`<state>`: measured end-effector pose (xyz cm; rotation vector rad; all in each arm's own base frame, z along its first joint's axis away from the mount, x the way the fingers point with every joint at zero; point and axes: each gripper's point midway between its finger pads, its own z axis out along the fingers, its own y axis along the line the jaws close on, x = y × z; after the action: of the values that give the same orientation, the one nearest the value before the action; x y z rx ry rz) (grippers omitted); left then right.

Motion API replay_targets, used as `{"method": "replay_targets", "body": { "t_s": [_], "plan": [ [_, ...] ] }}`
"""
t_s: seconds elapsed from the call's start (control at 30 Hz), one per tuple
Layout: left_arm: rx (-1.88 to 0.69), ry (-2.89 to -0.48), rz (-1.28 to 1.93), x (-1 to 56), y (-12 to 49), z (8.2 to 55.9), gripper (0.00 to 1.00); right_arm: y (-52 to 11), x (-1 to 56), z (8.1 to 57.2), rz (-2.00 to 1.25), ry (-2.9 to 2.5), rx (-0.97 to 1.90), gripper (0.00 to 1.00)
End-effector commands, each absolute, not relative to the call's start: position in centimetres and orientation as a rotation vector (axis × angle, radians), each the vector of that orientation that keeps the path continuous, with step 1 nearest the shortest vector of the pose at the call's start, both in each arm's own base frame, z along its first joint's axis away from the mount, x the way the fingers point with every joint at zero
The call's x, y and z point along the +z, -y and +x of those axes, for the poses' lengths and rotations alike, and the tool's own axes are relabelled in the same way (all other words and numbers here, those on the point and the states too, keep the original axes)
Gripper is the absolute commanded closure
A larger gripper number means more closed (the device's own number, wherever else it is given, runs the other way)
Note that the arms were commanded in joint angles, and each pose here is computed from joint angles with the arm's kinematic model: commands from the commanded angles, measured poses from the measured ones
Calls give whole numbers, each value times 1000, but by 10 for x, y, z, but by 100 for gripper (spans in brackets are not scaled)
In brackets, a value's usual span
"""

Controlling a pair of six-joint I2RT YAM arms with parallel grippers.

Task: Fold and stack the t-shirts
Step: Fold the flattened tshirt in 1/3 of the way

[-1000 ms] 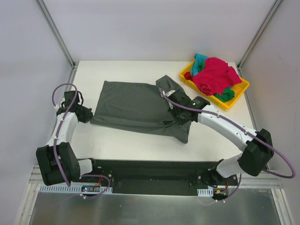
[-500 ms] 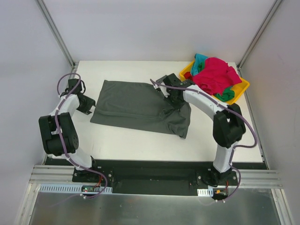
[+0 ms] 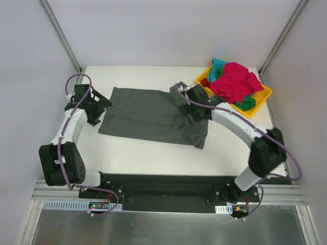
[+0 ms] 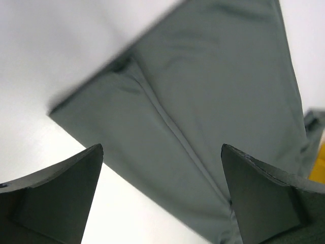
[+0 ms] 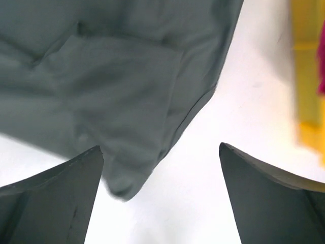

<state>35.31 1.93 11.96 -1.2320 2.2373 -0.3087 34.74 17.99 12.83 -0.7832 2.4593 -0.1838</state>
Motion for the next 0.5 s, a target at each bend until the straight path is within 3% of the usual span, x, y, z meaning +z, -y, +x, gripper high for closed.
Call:
{"method": "replay_targets", "body": {
  "t_s": [0.0,0.17,0.33,0.47],
  "plan": [
    [-447,-2379,-962,119,33,345,1,-182,121,283,-422,-2550,141,2],
    [-435,-2505,-919,83,45,340,1,-162,82,223,-146,-2696,233,4],
    [-376,-2559,-943,56,41,335,1,-167,58,211,48,-2731,309,12],
    [-351,-2595,-956,39,36,335,1,-166,46,218,23,-2737,261,29]
  ]
}}
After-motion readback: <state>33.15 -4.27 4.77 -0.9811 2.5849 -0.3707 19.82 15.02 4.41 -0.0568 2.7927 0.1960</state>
